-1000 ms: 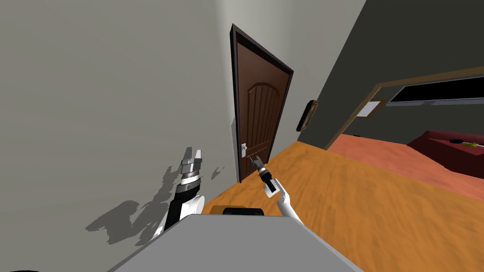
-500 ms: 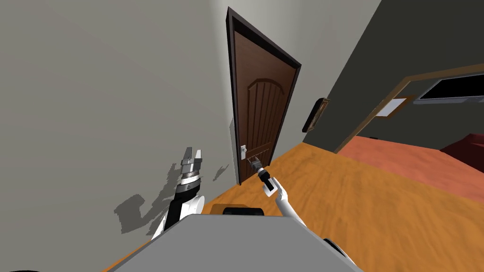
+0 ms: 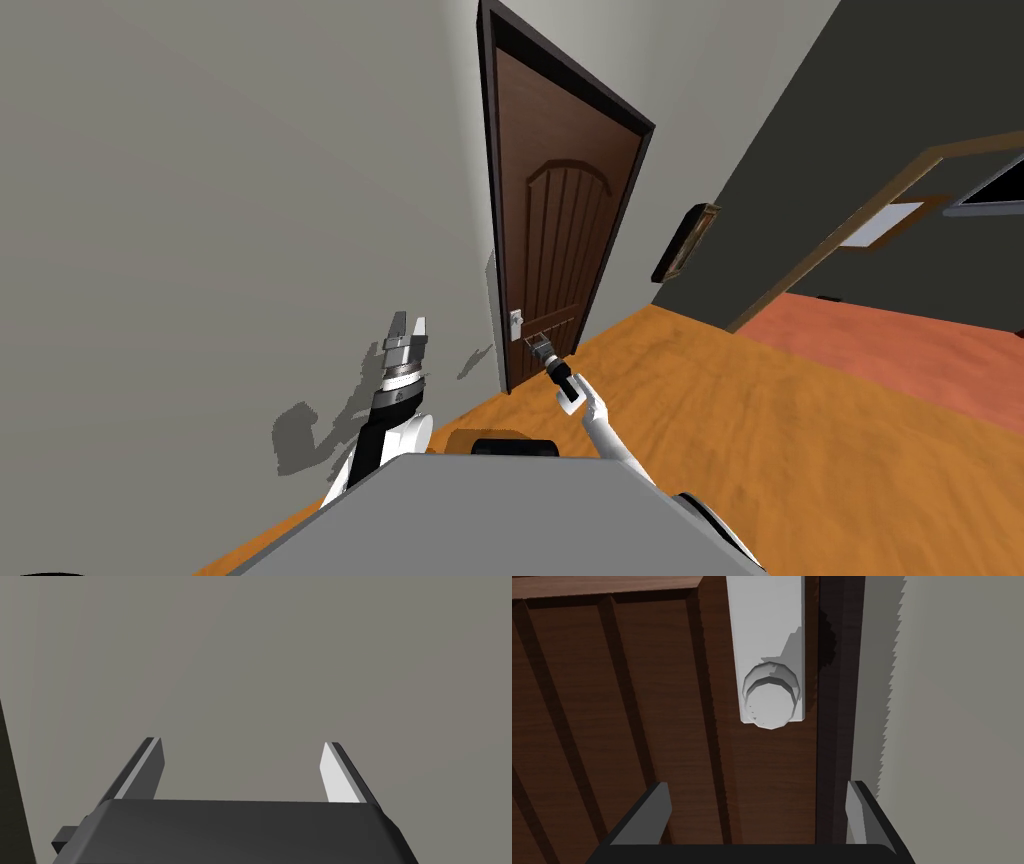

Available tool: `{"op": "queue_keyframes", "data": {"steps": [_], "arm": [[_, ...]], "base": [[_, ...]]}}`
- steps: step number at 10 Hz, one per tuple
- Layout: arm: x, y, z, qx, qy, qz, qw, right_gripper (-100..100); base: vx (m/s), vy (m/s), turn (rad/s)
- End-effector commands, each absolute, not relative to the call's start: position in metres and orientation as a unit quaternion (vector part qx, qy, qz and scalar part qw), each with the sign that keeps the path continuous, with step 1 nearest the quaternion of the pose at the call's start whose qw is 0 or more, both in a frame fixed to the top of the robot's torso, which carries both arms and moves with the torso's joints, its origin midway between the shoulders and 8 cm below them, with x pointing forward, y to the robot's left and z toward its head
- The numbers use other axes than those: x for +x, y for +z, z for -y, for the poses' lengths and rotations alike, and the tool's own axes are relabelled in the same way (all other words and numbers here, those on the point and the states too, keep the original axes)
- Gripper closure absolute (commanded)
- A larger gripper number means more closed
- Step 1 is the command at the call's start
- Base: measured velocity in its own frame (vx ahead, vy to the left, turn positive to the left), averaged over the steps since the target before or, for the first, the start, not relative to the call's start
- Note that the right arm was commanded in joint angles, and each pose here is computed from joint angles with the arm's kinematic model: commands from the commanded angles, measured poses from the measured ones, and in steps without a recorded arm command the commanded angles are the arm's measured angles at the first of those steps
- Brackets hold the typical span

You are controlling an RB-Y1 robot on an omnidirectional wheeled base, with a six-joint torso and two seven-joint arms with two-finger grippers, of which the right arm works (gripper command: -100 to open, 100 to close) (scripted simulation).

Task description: Pull the door open

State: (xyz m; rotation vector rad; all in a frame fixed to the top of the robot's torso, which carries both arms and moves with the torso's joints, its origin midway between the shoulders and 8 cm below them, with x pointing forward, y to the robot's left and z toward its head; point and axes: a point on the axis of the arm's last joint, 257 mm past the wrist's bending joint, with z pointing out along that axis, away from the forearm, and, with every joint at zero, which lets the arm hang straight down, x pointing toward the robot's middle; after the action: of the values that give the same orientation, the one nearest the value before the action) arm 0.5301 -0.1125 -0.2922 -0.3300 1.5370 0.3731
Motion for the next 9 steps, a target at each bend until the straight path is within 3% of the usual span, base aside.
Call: {"op": "queue_keyframes", "data": {"steps": [1, 9], "arm": [[0.538, -0.295, 0.137, -0.134, 0.147, -0.693, 0.693, -100], [0.559, -0.302, 0.225, -0.077, 0.082, -0.706, 0.700, -100]], "base": [[-0.031, 0.015, 0.270], [-0.004, 0.008, 0.177]]}}
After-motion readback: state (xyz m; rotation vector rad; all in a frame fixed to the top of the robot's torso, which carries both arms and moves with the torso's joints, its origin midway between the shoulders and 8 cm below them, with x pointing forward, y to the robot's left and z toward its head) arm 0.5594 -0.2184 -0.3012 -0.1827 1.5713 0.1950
